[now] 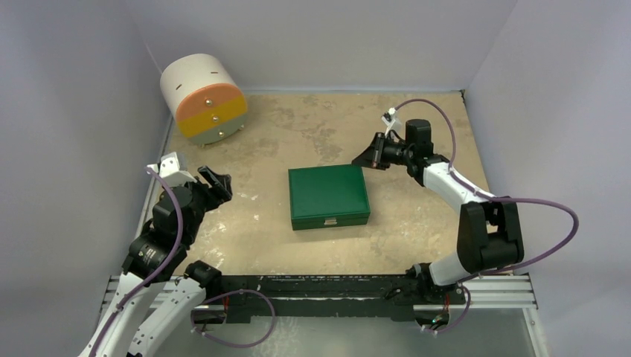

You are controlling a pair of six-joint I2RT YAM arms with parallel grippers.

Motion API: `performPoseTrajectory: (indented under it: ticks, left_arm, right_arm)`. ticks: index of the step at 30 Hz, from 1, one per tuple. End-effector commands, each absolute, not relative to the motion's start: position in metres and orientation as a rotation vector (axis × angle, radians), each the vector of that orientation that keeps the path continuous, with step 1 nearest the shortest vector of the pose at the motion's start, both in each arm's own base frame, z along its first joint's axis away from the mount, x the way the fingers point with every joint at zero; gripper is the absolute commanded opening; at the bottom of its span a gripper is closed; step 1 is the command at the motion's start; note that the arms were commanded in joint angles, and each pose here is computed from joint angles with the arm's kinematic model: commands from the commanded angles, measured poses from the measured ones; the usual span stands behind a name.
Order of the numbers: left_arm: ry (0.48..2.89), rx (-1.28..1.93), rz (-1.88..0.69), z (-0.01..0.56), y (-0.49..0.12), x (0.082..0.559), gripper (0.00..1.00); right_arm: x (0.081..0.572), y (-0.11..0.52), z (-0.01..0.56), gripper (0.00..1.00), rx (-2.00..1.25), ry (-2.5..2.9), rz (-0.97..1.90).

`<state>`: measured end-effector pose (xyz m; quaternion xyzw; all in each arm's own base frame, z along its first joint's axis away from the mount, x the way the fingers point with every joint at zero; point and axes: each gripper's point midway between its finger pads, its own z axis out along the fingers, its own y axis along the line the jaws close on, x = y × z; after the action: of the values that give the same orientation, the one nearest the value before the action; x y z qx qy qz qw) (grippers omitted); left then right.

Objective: Organize the mixed jewelry

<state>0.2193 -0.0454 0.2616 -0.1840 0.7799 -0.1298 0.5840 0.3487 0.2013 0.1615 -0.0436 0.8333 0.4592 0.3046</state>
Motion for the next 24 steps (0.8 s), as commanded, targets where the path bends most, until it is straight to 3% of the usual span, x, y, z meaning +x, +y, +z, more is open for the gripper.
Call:
performPoseTrajectory:
  ticks: [1,24]
  left_arm:
    - [1.793,-0.423,-0.311,0.269,-0.047,0.226,0.67]
    - [1.834,-0.404,-0.308,0.261,-0.054,0.232,0.67]
  right_arm:
    - [0.337,0.202,0.174,0.0,-0.15,2.172,1.186]
    - [0.245,0.251,0.139,0.0,-0.424,2.374,0.612]
